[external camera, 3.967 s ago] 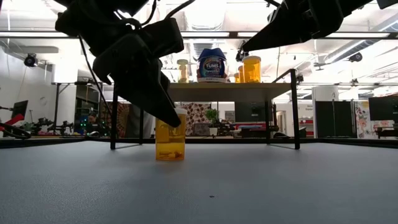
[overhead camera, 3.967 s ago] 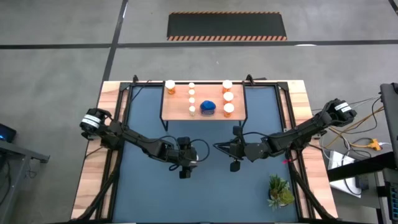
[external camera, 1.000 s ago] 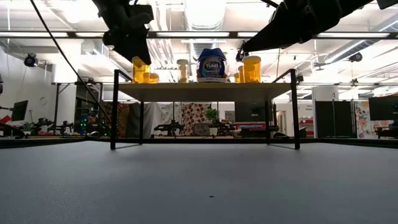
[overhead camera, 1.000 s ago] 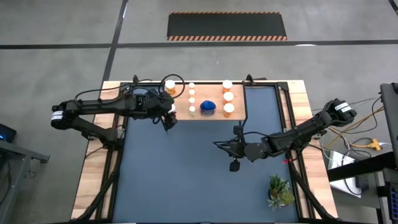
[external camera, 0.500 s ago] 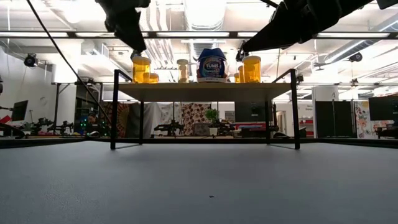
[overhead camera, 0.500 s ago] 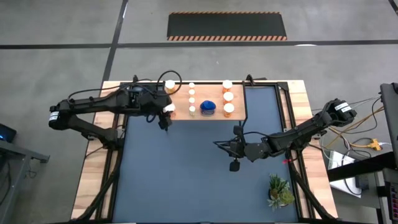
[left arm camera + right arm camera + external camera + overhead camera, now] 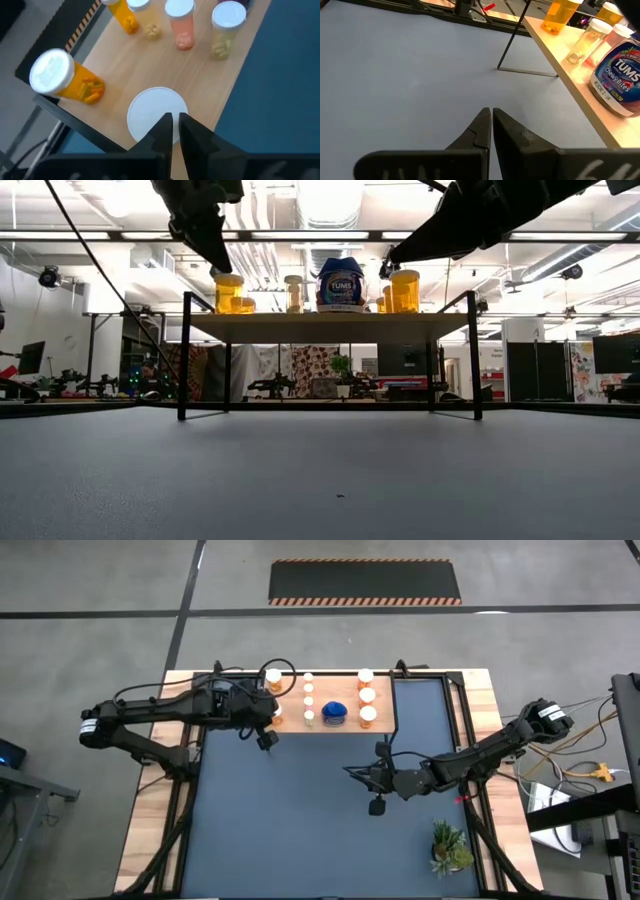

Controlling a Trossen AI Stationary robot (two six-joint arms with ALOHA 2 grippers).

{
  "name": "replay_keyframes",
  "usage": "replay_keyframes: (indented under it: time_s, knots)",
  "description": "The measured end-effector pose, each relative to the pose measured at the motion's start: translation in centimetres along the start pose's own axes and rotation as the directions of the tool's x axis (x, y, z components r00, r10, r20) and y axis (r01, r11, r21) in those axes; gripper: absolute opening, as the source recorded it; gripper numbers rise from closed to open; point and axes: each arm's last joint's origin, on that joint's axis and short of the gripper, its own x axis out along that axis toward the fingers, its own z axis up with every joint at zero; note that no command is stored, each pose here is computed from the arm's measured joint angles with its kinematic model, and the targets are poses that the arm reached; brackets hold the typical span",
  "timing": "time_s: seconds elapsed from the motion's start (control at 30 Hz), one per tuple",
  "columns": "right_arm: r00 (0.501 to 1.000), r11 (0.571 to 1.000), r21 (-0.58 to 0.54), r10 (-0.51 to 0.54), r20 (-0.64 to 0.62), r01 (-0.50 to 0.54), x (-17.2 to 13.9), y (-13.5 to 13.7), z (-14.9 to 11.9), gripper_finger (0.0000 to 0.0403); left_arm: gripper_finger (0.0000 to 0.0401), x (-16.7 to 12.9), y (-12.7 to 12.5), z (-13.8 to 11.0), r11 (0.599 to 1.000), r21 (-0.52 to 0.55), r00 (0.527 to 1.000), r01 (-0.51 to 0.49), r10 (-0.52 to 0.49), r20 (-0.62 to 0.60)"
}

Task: Pick and place medicine bottles onto shelf by color
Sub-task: Align the large orange pill bottle with the other large orange pill bottle on the shelf

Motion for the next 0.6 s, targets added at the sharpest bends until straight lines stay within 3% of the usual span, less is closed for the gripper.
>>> replay_keyframes:
  time_s: [0.2,0.3,0.6]
  knots:
    - [1.000,1.000,-0.001,0.000,0.000,0.000,0.0,0.0,0.0,0.0009,0.0017,-0.8,0.3,0.2,1.000,-0.022,0.999,0.004,-0.003,0.034]
    - [1.000,1.000,-0.002,-0.004,0.000,0.004,0.0,0.0,0.0,0.0009,0.0017,-0.9,0.5,0.5,0.998,-0.036,0.996,-0.051,0.054,0.068]
    - [1.000,1.000,-0.002,-0.007,0.002,0.007,0.0,0.0,0.0,0.0009,0.0017,0.9,-0.1,0.1,0.995,0.006,0.995,-0.099,0.099,0.024]
